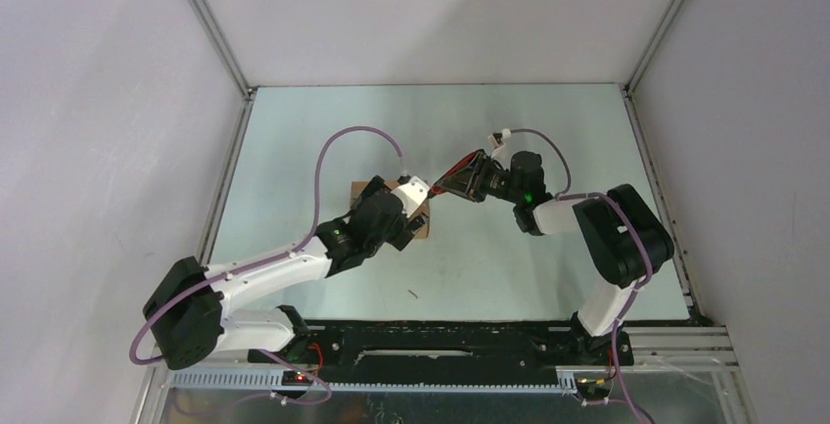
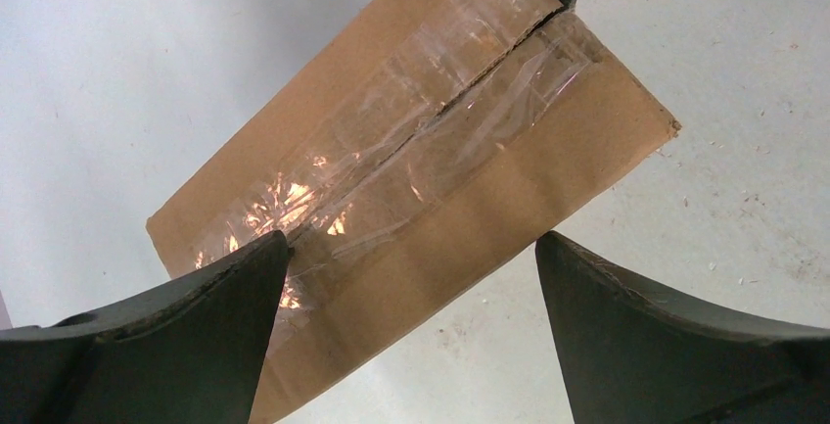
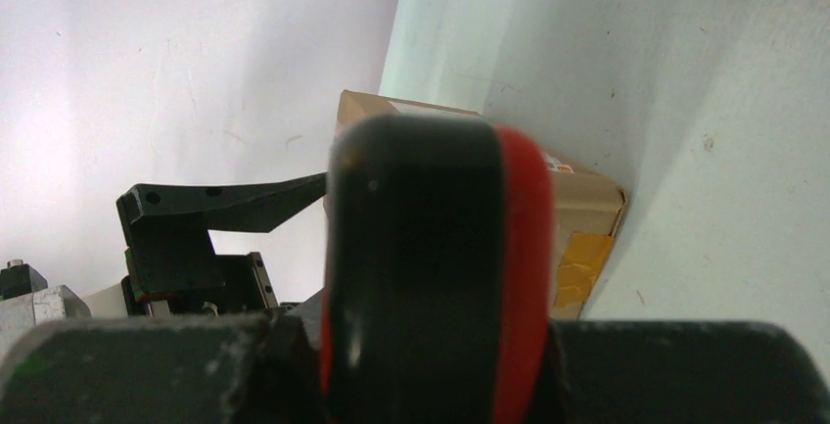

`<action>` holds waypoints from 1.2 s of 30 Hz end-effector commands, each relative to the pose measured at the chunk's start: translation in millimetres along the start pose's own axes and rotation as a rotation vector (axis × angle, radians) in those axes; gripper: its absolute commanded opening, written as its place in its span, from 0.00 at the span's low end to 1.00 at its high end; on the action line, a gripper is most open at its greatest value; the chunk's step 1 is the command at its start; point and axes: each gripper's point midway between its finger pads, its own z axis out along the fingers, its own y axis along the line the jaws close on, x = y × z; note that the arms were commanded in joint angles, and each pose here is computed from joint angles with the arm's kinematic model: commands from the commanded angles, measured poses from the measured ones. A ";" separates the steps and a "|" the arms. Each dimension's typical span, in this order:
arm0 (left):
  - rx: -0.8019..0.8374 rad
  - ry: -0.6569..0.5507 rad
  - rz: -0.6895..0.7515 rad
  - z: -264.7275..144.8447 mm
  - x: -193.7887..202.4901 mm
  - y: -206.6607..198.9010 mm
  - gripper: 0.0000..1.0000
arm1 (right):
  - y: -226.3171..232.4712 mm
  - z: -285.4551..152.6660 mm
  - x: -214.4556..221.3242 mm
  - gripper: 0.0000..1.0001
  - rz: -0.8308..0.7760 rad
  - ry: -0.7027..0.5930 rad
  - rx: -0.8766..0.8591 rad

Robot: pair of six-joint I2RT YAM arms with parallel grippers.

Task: Unpack the express box
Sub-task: Cut the express box at the center of the board.

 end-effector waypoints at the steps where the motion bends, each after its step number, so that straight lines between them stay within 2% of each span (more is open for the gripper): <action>1: -0.099 0.033 -0.072 3.8 15.4 15.4 0.99 | -33.7 -12.8 31.7 0.00 0.020 0.145 0.114; 14: -0.150 0.002 -0.184 -1.4 21.2 21.3 0.97 | -41.1 -20.2 17.6 0.00 0.045 0.168 0.165; 36: -0.147 0.015 -0.189 -0.8 23.2 20.0 0.97 | -40.6 -30.3 -5.2 0.00 0.041 0.135 0.203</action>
